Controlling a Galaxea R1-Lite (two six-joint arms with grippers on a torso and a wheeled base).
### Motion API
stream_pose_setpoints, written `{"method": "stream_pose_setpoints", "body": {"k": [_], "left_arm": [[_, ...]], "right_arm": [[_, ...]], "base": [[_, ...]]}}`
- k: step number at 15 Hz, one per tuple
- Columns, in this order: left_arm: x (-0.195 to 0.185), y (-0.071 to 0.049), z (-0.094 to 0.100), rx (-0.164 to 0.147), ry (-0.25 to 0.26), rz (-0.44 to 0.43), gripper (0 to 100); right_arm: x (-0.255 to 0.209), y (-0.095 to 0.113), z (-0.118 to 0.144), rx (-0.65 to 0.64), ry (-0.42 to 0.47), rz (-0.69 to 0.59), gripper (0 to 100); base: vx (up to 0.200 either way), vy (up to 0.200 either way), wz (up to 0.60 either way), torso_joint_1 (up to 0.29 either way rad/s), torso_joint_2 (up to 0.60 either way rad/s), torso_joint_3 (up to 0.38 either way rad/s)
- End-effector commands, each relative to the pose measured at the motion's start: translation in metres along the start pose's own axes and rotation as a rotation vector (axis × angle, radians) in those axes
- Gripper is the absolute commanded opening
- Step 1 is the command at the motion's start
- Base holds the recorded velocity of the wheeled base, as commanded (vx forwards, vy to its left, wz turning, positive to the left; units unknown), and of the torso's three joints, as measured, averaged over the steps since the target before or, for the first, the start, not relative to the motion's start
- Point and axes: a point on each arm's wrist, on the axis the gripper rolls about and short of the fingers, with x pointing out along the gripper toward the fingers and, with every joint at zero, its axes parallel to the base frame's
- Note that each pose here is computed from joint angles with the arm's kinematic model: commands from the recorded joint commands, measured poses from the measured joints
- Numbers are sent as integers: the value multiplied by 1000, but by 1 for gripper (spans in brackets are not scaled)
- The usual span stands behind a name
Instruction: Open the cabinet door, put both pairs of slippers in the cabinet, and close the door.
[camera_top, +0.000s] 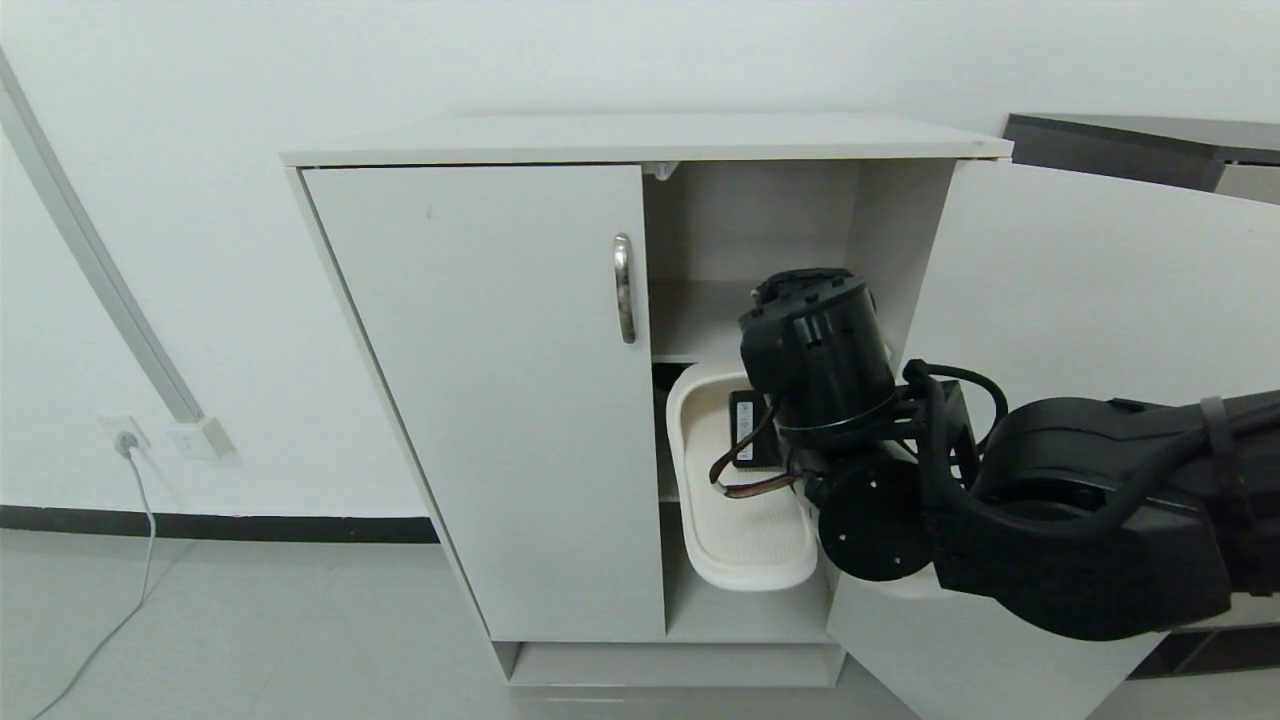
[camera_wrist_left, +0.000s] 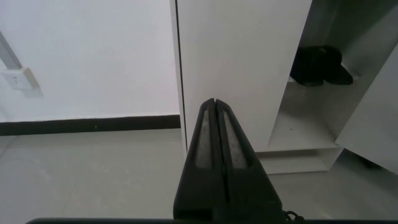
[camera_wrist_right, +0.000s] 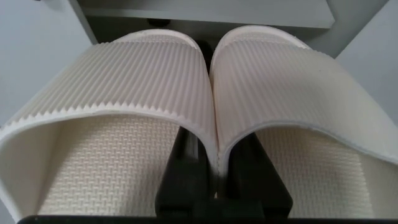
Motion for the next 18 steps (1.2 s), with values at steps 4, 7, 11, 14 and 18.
{"method": "stream_pose_setpoints", "body": {"k": [4,7,11,14,18], "left_arm": [[0,0,0,-2,1,0,0],[0,0,0,0,1,0,0],[0,0,0,0,1,-1,0],[0,0,0,0,1,-1,0],[0,0,0,4,1,-1,0]], "right_arm": [[3,-4,2,8,-3,-16,0],[3,-3,1,9,-3,-14,0],[1,-3,3,14,-6,-10,0],[2,-3,2,12,-5,-11,0],[12,-3,1,36,-25,-23,0]], "base": [[50,0,0,1,1,-1],[200,0,0,4,4,7],[200,0,0,-2,5,2],[200,0,0,5,7,1],[150,0,0,-1,2,3]]}}
